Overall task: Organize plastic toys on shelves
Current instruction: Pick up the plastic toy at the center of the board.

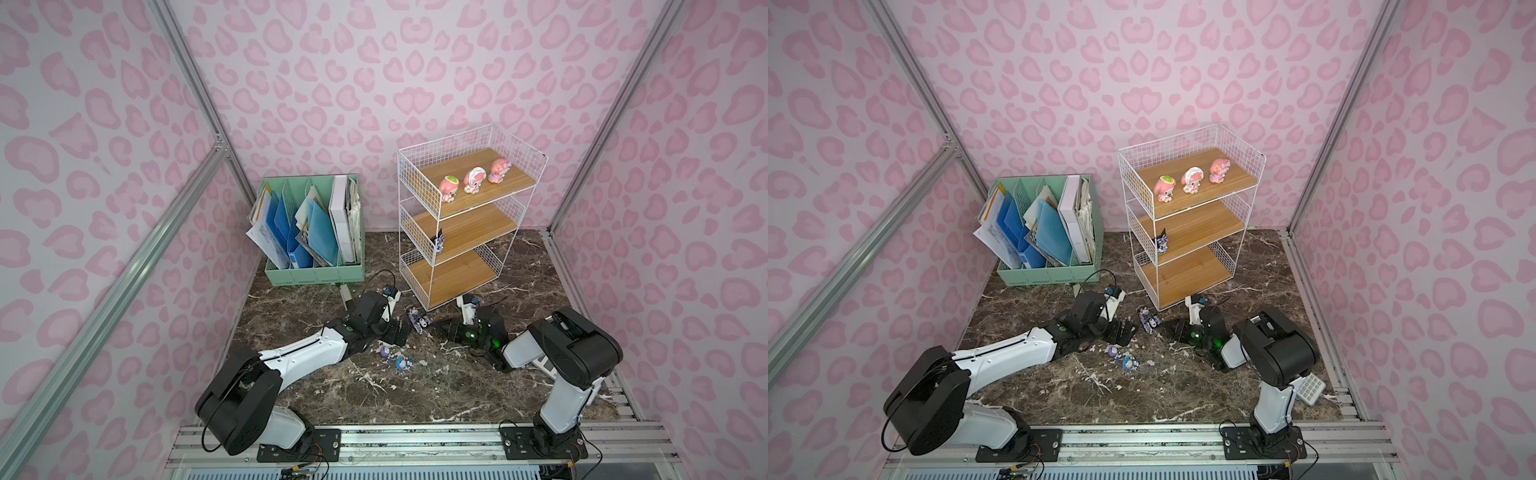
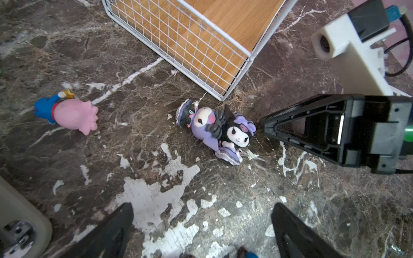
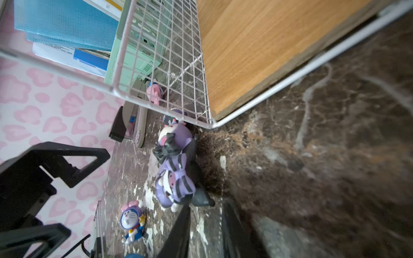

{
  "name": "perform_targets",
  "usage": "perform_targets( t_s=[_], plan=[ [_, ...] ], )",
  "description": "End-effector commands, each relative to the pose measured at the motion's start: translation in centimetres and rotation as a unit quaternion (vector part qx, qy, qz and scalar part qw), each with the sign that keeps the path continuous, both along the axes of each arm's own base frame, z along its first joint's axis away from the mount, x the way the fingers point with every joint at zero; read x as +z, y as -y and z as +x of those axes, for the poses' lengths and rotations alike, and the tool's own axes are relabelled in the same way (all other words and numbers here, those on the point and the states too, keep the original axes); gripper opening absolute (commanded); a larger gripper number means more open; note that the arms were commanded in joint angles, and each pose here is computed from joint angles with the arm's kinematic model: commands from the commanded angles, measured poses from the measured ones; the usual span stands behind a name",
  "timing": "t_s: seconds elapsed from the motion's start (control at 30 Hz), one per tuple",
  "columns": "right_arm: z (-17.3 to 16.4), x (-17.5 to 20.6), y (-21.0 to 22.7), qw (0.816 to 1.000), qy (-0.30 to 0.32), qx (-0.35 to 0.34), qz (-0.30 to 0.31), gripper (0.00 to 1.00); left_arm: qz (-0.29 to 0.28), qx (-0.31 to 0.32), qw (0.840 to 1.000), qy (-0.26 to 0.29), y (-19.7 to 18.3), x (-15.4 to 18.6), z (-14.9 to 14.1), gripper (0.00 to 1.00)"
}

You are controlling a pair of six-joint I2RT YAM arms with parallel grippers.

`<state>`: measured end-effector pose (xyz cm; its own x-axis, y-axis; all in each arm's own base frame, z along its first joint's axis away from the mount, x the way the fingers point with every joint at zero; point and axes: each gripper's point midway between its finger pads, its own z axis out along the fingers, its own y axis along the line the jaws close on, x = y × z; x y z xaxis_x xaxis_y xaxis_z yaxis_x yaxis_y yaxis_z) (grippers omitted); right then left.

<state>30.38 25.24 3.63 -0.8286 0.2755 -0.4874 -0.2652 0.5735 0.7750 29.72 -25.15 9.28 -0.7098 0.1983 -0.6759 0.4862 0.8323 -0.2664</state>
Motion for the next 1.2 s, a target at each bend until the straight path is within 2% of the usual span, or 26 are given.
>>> perform_targets(
  t_s=[0.0, 0.17, 0.4, 0.67, 0.8, 0.93, 1.17],
  plan=[
    [0.4, 0.9, -0.5, 1.000, 0.006, -0.004, 0.030, 0.27, -0.016, -0.013, 1.000, 0.004, 0.9, 0.1, 0.3, 0.96],
    [0.7, 0.5, -0.8, 0.999, -0.003, -0.006, 0.041, 0.26, -0.023, -0.024, 0.999, -0.006, 2.3, -0.7, 1.0, 0.85],
    [0.9, 0.3, -0.9, 0.999, -0.002, -0.004, 0.040, 0.26, -0.033, -0.046, 0.998, -0.027, 4.4, -2.0, 2.0, 0.77],
    [0.8, 0.3, -1.1, 0.999, -0.004, -0.001, 0.043, 0.24, -0.041, -0.066, 0.996, -0.053, 6.1, -3.4, 1.6, 0.64],
    [0.7, 0.4, -1.5, 0.999, -0.005, 0.004, 0.046, 0.24, -0.048, -0.077, 0.993, -0.071, 6.9, -4.1, 1.1, 0.49],
    [0.6, 0.6, -1.6, 0.999, -0.005, 0.006, 0.053, 0.23, -0.048, -0.081, 0.992, -0.079, 7.4, -4.7, 0.7, 0.42],
    [0.6, 0.7, -1.6, 0.998, -0.002, 0.009, 0.059, 0.21, -0.049, -0.082, 0.992, -0.083, 7.6, -5.0, 0.7, 0.40]
  ],
)
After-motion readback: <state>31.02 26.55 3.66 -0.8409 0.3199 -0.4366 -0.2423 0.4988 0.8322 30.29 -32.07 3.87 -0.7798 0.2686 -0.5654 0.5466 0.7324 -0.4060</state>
